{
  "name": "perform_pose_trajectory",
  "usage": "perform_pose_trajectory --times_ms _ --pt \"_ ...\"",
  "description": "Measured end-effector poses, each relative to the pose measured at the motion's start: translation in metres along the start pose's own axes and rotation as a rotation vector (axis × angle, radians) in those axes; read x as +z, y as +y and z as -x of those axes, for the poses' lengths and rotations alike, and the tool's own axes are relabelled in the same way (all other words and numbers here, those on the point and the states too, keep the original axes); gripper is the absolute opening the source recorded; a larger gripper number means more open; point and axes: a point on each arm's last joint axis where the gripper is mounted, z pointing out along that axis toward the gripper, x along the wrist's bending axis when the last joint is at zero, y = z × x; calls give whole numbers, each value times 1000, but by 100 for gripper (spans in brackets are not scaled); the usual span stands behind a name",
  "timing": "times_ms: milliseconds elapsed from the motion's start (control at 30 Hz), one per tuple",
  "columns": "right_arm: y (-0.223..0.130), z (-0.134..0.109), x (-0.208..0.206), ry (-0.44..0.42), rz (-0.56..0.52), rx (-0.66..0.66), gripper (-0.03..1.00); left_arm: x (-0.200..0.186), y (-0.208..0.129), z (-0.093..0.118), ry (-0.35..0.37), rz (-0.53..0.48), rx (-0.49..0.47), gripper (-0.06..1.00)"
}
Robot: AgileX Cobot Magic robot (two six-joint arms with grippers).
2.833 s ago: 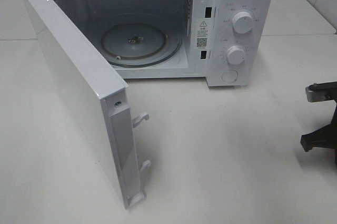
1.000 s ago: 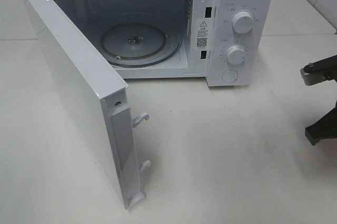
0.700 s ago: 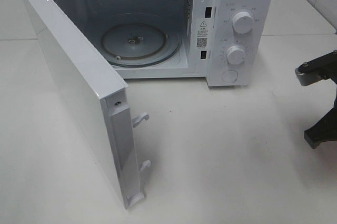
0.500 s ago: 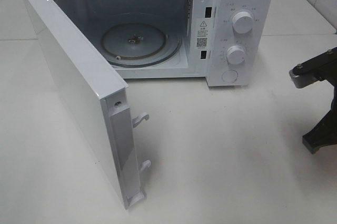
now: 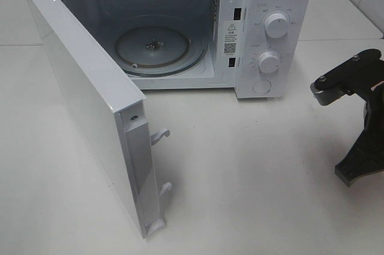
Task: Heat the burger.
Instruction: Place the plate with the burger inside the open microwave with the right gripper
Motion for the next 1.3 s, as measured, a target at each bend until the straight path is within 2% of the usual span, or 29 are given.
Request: perform_pose_trajectory --times_ms 900,1300 --pt "-11 -54 -28 -5 72 -262 3 0 0 0 0 0 0 99" --pt "-22 -58 -33 -10 92 -308 3 0 0 0 0 0 0 99"
